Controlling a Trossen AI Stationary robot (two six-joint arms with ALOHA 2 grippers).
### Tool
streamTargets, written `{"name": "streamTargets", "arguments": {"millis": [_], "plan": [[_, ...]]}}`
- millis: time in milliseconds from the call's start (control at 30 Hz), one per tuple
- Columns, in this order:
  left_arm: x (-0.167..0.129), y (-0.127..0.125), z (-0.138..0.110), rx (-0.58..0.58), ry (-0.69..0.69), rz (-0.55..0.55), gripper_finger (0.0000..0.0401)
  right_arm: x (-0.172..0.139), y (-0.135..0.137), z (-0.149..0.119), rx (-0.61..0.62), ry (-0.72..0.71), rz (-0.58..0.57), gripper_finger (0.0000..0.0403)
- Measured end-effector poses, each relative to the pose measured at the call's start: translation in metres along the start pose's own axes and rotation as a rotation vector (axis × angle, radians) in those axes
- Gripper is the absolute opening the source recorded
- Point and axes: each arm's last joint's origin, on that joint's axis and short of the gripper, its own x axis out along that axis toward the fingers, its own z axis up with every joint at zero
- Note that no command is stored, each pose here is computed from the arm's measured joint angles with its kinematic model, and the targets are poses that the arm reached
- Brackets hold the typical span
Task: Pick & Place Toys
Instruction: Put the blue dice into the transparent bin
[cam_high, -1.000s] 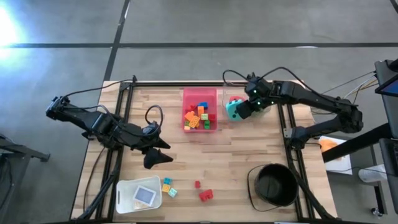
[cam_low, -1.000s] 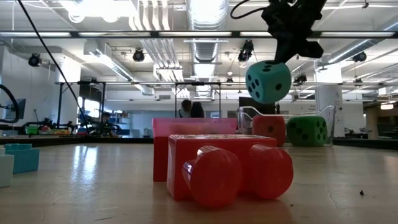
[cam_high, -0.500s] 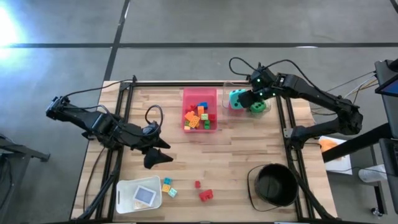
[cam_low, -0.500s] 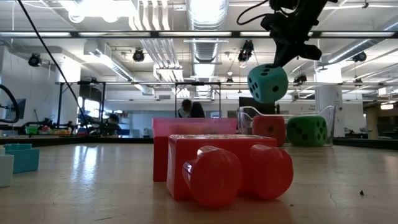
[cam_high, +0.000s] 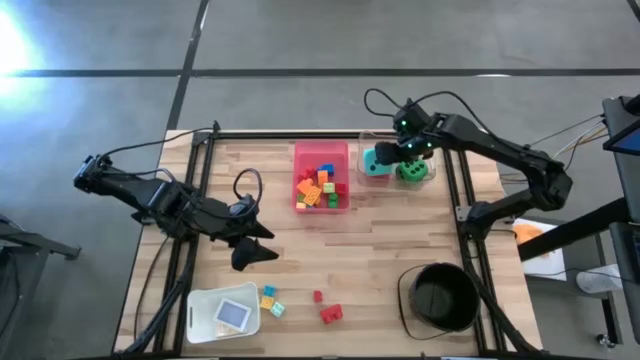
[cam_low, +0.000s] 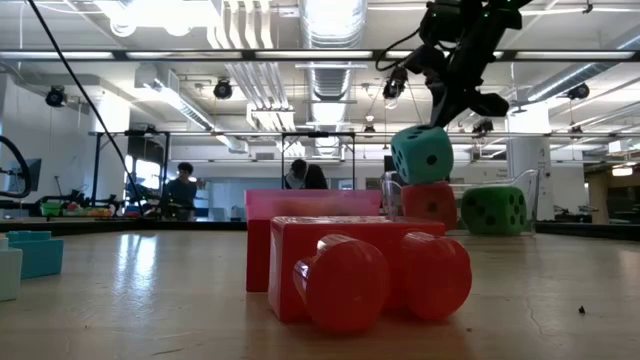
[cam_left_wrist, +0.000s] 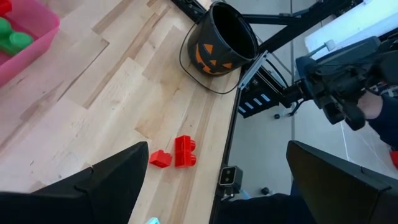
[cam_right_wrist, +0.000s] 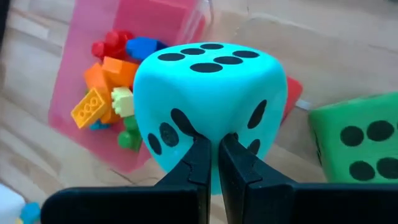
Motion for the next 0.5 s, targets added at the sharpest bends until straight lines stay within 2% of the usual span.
{"name": "streamTargets", "arguments": {"millis": [500], "plan": [[0.000, 0.001, 0.002, -0.008, -0.009, 0.007, 0.0388, 0.006, -0.026, 0.022, 0.163, 0.043, 0.003, 0.0008]]}}
